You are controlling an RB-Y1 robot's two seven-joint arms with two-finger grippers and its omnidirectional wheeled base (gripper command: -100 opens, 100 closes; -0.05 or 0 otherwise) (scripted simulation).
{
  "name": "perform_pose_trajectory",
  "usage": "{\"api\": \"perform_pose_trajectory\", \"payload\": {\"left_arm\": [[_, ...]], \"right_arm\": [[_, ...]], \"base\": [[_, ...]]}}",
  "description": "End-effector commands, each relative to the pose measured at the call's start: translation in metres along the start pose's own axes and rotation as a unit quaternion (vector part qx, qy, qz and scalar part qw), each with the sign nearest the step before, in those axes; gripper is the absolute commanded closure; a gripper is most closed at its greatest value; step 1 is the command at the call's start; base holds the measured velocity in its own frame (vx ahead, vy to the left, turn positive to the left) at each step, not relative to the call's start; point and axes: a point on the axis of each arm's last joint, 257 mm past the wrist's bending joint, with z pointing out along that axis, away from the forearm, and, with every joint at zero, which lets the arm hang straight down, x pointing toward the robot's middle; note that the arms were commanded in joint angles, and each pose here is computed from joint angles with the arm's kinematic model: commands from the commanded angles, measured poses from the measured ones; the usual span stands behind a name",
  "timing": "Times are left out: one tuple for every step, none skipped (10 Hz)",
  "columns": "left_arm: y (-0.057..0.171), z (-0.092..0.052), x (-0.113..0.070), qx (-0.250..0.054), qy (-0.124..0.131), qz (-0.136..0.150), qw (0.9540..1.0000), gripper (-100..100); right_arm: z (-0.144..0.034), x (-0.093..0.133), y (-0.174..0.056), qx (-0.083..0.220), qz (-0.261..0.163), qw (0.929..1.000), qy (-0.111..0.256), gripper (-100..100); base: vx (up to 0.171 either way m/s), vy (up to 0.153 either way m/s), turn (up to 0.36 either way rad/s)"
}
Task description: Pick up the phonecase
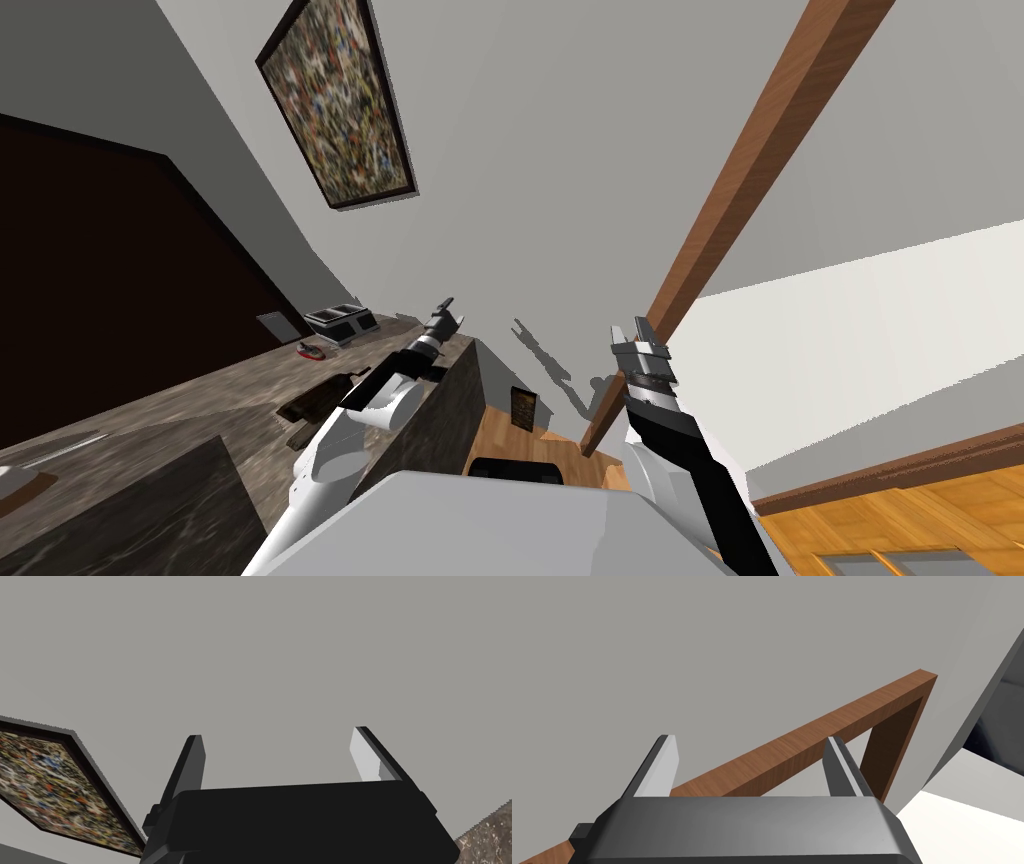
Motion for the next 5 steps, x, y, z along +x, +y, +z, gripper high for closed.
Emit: {"api": "perform_pose_trajectory", "payload": {"left_arm": [[0.011,0.002,-0.001,-0.023,-0.002,-0.001,0.9997,-100],[0.016,0.001,-0.002,-0.031,-0.003,-0.001,0.9995,-100],[0.020,0.005,-0.003,-0.044,-0.001,-0.002,0.9990,-100],[0.027,0.004,-0.004,-0.058,-0.004,-0.002,0.9983,-100],[0.032,0.003,-0.005,-0.067,-0.005,-0.002,0.9977,-100]], "right_arm": [[0.000,0.000,0.000,0.000,0.000,1.0000,0.000,0],[0.000,0.000,0.000,0.000,0.000,1.0000,0.000,0],[0.000,0.000,0.000,0.000,0.000,1.0000,0.000,0],[0.000,0.000,0.000,0.000,0.000,1.0000,0.000,0],[0.000,0.000,0.000,0.000,0.000,1.0000,0.000,0]], "base": [[0.007,-0.008,-0.010],[0.000,0.000,0.000],[0.006,-0.006,-0.014],[0.006,-0.005,-0.009],[0.000,0.000,0.000]]}}
